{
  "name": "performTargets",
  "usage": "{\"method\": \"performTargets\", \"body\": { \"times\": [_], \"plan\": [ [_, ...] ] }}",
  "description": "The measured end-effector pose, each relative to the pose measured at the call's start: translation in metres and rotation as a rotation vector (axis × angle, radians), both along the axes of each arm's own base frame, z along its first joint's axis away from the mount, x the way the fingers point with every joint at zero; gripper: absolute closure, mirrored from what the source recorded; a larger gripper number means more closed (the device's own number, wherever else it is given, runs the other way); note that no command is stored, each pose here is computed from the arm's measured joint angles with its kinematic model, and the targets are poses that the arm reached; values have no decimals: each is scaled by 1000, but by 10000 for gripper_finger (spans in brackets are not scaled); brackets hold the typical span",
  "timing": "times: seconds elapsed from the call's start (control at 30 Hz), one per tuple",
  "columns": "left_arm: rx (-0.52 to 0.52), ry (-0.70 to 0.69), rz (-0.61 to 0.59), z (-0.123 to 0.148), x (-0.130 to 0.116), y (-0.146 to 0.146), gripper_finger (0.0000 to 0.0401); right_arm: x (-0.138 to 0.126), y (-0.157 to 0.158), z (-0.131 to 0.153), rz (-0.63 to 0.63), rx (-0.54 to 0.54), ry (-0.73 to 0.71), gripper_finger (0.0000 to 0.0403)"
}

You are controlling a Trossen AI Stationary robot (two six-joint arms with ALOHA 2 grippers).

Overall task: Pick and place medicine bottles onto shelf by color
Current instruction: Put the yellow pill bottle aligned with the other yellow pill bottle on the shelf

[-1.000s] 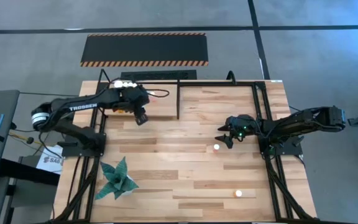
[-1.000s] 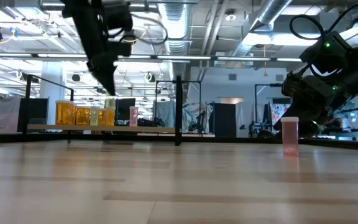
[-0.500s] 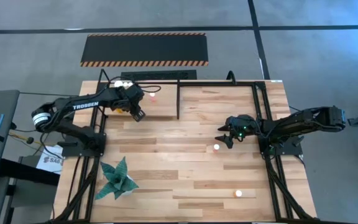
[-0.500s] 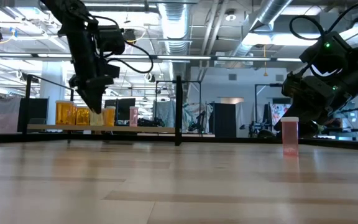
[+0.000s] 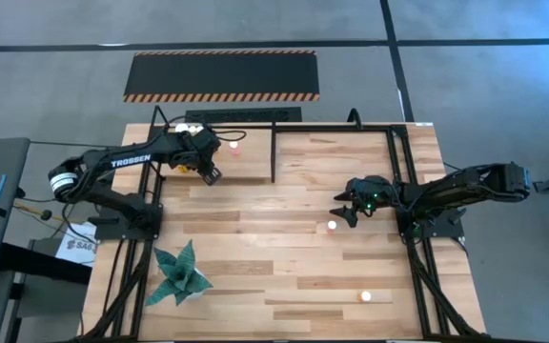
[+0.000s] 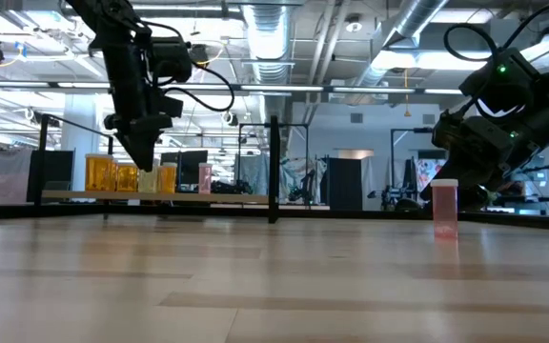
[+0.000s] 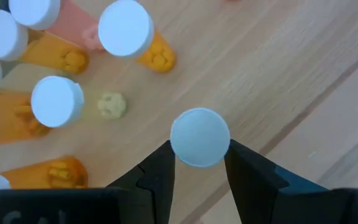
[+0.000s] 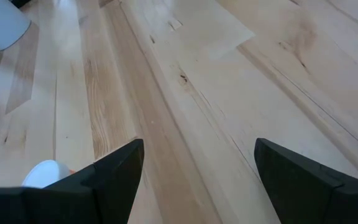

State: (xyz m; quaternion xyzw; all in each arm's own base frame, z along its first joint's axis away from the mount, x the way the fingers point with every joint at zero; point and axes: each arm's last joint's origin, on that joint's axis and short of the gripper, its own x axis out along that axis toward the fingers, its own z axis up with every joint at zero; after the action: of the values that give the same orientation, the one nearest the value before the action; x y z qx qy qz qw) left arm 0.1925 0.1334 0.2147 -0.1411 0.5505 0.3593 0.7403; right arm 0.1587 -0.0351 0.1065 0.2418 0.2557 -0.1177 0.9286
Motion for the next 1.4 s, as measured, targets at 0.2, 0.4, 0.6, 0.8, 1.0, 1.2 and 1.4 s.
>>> {"method": "performTargets", "body": {
  "times": [0.2,0.4,0.6,0.8,1.0,1.2,1.4],
  "plan": [
    [-15,22,20,1,-2,-1,275,0,0,0,0,0,0,76],
    [-24,17,36,2,-4,-3,275,0,0,0,0,0,0,76],
    [3,-36,61,12,-9,-6,275,0,0,0,0,0,0,76],
    [31,-93,79,24,-15,-10,252,0,0,0,0,0,0,76],
    [55,-153,92,34,-20,-13,208,0,0,0,0,0,-1,76],
    [72,-236,79,40,-17,-12,197,0,0,0,0,0,0,76],
    [79,-200,88,28,-4,-5,197,0,0,0,0,0,0,76]
  ]
}}
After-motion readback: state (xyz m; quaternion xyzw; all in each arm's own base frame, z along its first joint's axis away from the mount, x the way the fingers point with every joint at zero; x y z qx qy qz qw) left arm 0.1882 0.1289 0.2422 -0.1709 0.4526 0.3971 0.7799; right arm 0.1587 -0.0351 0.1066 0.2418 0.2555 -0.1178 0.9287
